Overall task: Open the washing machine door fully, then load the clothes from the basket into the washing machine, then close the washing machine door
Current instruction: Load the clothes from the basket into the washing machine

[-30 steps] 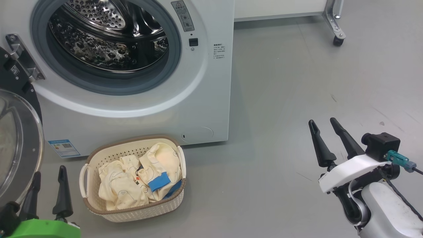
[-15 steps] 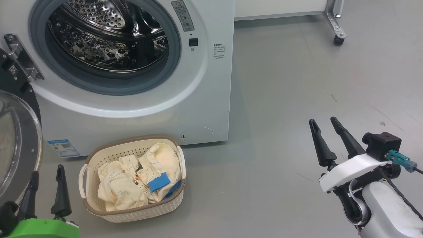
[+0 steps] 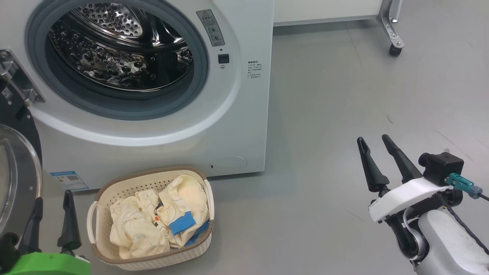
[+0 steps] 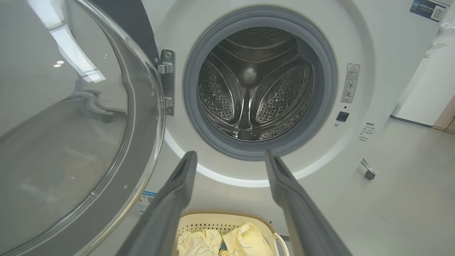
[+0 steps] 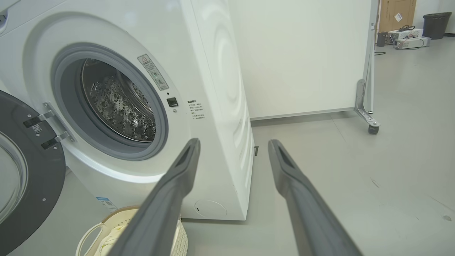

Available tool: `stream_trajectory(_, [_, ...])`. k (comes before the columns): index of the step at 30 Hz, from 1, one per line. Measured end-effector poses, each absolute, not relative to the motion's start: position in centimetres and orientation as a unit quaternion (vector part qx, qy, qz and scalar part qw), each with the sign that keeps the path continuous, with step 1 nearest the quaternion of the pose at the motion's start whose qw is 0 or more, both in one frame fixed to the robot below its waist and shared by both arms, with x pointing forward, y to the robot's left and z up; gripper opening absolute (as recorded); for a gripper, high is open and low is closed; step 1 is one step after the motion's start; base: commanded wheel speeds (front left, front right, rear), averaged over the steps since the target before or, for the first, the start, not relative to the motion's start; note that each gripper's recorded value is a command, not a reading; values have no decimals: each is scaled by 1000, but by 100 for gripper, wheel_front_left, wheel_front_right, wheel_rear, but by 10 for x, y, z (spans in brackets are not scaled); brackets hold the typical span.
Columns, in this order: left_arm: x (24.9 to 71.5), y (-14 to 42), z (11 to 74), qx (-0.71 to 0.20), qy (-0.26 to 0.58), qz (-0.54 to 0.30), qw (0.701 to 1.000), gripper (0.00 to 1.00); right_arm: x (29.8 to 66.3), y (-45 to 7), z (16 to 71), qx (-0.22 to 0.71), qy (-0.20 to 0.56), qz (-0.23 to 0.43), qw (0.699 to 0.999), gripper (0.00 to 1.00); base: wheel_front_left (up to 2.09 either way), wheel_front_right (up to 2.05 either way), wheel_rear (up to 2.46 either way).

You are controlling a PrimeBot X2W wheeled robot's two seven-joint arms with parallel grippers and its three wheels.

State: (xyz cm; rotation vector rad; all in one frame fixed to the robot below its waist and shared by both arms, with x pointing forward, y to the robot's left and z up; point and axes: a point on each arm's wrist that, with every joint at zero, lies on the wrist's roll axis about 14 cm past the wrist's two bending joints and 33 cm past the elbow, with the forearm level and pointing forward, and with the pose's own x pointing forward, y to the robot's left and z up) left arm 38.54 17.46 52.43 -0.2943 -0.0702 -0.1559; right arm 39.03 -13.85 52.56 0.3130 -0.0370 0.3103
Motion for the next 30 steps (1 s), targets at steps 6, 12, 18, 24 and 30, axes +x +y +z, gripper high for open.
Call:
stream_trajectory(6, [385,177,524,-146,-35,-72,986,100,391,-137,525,156,-18,156,975,100,107,-107,0])
stream_trajectory(12, [385,178,524,-146,-37,-70,986,100,391,-136,525,156,-16,157,975,100,82,-82,0])
stream_trajectory(18, [385,179,524,-146,-37,-69,986,100,392,-135,524,156,-15,158,975,100,58,-58,0])
stream_trajectory(24, [385,179,523,-146,-36,-68,986,100,392,-134,523,157,-14,159,975,100,33,-33,0])
stream_trajectory(30, [385,179,522,-146,-35,-68,986,100,392,-133,522,157,-13,160,974,100,8,-8,0])
